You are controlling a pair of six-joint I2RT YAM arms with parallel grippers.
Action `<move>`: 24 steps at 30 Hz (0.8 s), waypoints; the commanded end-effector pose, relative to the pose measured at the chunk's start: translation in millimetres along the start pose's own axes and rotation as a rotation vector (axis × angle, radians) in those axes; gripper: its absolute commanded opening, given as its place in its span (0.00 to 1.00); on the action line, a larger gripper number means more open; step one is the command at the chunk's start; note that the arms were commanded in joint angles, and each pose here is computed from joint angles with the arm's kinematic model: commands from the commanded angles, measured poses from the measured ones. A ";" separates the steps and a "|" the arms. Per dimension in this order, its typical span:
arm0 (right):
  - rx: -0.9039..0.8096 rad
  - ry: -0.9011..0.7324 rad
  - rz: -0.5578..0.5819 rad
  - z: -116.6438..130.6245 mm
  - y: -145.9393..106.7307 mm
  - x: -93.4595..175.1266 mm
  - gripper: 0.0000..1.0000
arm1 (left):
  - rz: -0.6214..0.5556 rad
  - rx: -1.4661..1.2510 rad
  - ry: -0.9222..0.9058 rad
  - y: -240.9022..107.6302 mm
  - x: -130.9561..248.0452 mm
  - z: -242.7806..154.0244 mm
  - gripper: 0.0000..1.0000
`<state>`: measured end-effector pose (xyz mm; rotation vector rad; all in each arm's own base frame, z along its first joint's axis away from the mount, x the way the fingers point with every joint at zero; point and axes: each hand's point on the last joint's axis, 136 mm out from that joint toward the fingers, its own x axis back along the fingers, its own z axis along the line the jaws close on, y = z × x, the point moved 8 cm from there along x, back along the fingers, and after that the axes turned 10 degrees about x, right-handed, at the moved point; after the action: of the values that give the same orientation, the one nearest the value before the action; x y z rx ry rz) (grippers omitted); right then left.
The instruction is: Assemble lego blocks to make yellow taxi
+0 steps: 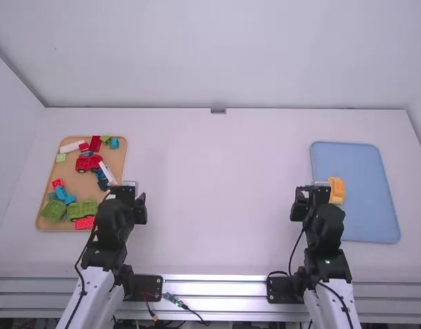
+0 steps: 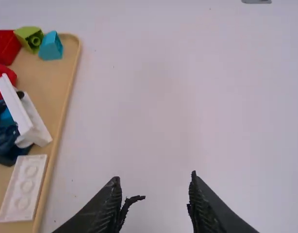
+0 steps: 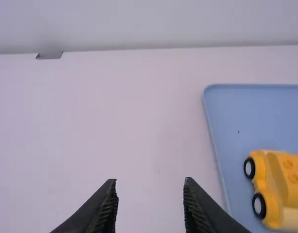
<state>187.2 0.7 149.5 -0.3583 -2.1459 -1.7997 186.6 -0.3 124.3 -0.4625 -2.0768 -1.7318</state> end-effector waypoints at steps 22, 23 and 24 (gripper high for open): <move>0.000 -0.033 -0.211 3.2 -12.7 14.1 0.00 | -0.265 -0.006 -0.047 0.7 18.9 0.1 0.00; 0.000 -0.035 -0.223 2.9 -11.2 15.1 0.00 | -0.279 -0.006 -0.050 2.4 20.2 -0.2 0.00; 0.000 -0.037 -0.235 2.7 -9.7 16.2 0.00 | -0.293 -0.006 -0.052 4.0 21.5 -0.5 0.00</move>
<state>169.0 1.2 149.3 -0.1482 -2.2993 -1.9206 170.8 -0.2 139.6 -0.2204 -2.2704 -1.8929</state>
